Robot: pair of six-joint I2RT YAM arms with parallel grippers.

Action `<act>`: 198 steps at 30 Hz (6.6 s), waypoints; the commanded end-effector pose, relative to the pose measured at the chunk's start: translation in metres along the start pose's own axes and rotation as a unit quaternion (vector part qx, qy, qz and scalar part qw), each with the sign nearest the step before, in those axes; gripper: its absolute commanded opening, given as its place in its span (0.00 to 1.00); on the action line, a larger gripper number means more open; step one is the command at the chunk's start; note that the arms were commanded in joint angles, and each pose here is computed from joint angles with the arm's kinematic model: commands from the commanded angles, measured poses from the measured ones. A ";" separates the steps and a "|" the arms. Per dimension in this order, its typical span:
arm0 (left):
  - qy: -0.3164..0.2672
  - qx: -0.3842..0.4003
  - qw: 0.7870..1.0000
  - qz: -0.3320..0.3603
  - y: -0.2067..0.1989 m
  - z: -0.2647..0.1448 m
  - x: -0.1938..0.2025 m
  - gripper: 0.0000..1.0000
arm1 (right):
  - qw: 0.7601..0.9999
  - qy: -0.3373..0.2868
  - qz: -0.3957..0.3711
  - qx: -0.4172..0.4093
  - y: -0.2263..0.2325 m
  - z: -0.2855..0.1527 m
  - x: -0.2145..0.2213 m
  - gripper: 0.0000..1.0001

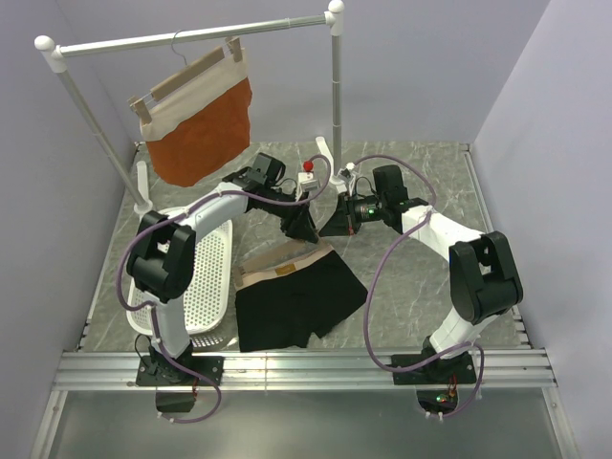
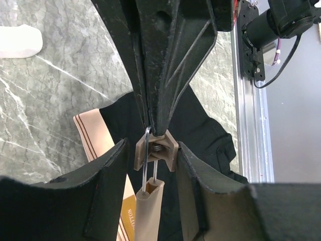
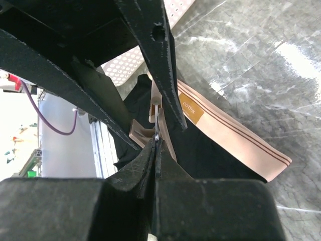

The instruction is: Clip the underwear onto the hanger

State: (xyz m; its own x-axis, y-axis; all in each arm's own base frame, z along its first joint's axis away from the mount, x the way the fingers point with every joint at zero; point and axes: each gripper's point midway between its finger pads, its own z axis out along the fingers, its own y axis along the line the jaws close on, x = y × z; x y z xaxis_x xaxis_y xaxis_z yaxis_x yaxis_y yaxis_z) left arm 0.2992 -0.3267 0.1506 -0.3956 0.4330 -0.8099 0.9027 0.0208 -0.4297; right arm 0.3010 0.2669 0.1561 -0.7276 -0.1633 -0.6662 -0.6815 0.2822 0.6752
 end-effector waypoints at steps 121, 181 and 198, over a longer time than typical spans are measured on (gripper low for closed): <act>-0.100 0.032 0.994 0.034 0.014 -0.033 -0.030 0.00 | 0.992 -0.032 -0.119 0.035 -0.013 0.004 0.022 0.00; -0.090 0.115 0.983 0.107 -0.017 -0.036 -0.010 0.01 | 0.978 -0.039 -0.203 -0.031 0.039 0.005 -0.014 0.00; -0.101 0.082 0.986 0.105 -0.008 -0.039 -0.021 0.00 | 0.979 -0.049 -0.195 -0.033 0.043 -0.005 -0.018 0.00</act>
State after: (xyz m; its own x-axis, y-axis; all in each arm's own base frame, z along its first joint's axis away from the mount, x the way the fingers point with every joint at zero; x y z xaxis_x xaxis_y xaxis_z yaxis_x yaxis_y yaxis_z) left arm 0.2967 -0.3000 0.1736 -0.3367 0.2553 -0.9064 0.8976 -0.2040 -0.3908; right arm 0.2774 0.2728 0.1607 -0.4992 -0.2025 -0.8425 -0.8634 0.1978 0.4641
